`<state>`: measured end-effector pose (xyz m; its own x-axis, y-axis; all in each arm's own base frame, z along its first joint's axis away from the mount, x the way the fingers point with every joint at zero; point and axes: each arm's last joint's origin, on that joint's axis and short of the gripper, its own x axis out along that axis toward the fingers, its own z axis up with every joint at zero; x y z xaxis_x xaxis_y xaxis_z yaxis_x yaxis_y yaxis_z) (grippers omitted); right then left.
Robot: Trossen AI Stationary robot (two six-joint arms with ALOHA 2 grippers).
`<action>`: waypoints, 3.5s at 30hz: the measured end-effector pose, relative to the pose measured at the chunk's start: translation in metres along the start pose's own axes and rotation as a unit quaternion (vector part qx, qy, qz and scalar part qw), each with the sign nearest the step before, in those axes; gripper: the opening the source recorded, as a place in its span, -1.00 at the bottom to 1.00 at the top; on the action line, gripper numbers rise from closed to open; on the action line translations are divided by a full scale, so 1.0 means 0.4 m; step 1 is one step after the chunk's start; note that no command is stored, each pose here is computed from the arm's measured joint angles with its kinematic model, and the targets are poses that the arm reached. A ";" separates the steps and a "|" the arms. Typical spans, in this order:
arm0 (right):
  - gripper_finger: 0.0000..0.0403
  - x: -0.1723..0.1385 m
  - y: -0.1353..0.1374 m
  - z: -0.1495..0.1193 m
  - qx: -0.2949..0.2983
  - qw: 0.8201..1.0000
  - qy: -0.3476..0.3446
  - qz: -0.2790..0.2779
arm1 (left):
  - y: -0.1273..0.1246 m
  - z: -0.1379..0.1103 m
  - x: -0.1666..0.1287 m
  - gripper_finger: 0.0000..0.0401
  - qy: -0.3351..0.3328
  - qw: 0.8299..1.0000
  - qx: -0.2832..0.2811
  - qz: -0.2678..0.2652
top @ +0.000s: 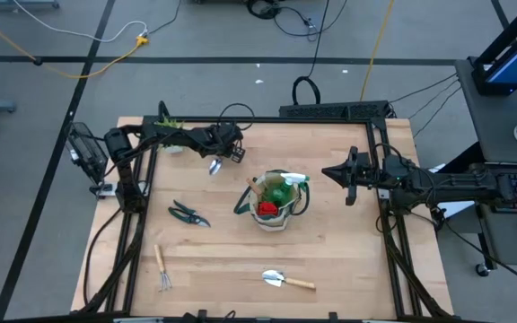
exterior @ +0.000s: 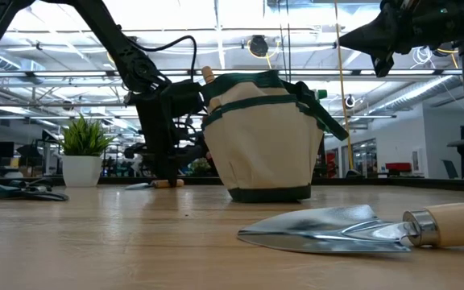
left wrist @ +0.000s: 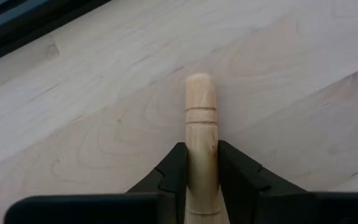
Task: Pick & Place Garden tools in Gardening bag
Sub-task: Put the top light brown trowel into the light brown gardening bag
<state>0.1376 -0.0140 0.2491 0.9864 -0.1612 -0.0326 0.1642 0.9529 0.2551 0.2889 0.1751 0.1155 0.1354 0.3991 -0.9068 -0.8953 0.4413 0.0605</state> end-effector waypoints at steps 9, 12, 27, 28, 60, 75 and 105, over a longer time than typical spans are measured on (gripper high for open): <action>-1.00 0.000 0.000 0.000 0.000 1.000 0.000 0.000 | 0.012 0.010 -0.043 -0.65 -0.018 1.000 -0.004 0.002; -1.00 0.000 0.000 0.000 0.003 1.000 0.000 0.000 | 0.018 0.016 -0.069 -0.65 -0.029 1.000 -0.006 0.001; -1.00 0.000 0.000 0.000 0.006 1.000 -0.001 0.000 | 0.070 0.044 -0.275 -0.65 -0.110 0.992 -0.036 -0.048; -1.00 0.000 0.000 0.000 0.006 1.000 -0.001 0.000 | 0.074 0.046 -0.295 -0.65 -0.121 0.990 -0.040 -0.063; -1.00 0.000 0.000 0.000 0.006 1.000 -0.001 0.000 | 0.002 0.010 -0.723 -0.64 -0.354 0.722 0.068 -0.590; -1.00 0.000 0.000 0.000 0.002 1.000 -0.001 -0.001 | -0.050 -0.056 -0.781 -0.64 -0.371 0.636 0.174 -0.654; -1.00 0.000 0.000 0.000 0.004 1.000 0.000 0.000 | -0.120 -0.175 -0.787 -0.63 -0.445 0.671 0.309 -0.507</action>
<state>0.1376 -0.0140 0.2491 0.9863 -0.1617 -0.0324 0.1645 0.9507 0.2630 0.2595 -0.0282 0.3687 0.9873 -0.1574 -0.0217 0.1577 0.9874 0.0117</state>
